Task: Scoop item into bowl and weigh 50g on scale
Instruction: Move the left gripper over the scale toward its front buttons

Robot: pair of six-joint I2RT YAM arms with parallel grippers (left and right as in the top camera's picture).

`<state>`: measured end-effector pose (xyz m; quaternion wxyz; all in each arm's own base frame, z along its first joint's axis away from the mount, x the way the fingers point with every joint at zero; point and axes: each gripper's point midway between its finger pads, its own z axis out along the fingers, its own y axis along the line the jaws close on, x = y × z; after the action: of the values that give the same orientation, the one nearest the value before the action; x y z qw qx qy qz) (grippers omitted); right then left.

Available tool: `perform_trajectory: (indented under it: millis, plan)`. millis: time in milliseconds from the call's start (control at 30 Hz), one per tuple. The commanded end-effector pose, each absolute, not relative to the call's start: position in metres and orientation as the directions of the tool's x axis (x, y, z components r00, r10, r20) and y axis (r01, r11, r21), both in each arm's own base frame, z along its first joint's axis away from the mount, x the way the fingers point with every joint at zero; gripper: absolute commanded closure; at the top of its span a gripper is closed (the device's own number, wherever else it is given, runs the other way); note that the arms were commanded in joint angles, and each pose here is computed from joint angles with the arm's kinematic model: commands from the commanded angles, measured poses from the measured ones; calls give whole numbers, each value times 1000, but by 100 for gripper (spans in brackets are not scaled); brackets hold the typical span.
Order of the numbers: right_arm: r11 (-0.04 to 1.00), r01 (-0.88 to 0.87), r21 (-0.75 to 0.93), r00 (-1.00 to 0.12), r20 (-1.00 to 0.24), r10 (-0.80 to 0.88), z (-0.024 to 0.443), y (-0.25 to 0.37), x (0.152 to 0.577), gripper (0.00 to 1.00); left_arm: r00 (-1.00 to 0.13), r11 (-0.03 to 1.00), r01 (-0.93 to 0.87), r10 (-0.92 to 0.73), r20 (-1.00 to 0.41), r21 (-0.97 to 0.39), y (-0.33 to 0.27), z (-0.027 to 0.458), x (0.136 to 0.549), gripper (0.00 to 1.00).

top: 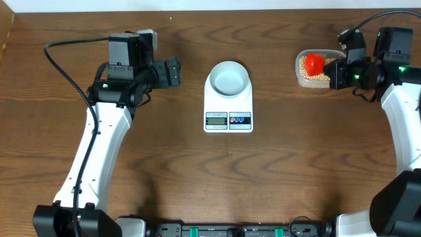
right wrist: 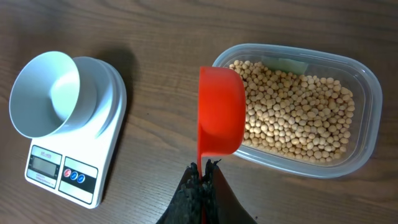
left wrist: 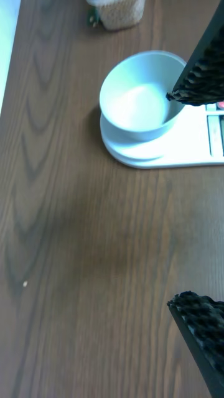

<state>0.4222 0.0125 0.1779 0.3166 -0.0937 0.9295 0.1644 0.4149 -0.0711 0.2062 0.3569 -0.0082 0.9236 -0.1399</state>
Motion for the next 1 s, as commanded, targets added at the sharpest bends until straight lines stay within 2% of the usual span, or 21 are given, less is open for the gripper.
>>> perform_trajectory:
  millis: [0, 633, 967]
  plan:
    - [922, -283, 264, -777, -626, -59, 183, 17, 426, 99, -755, 942, 97, -140, -640, -321, -79, 208, 414, 2]
    - [922, -229, 311, -814, -581, -6, 179, 18, 419, 99, -754, 940, 109, -134, -643, -323, -84, 209, 414, 2]
    - [920, -211, 330, -823, -568, 16, 178, 20, 417, 99, -781, 915, 201, -66, -621, -349, -139, 207, 397, 2]
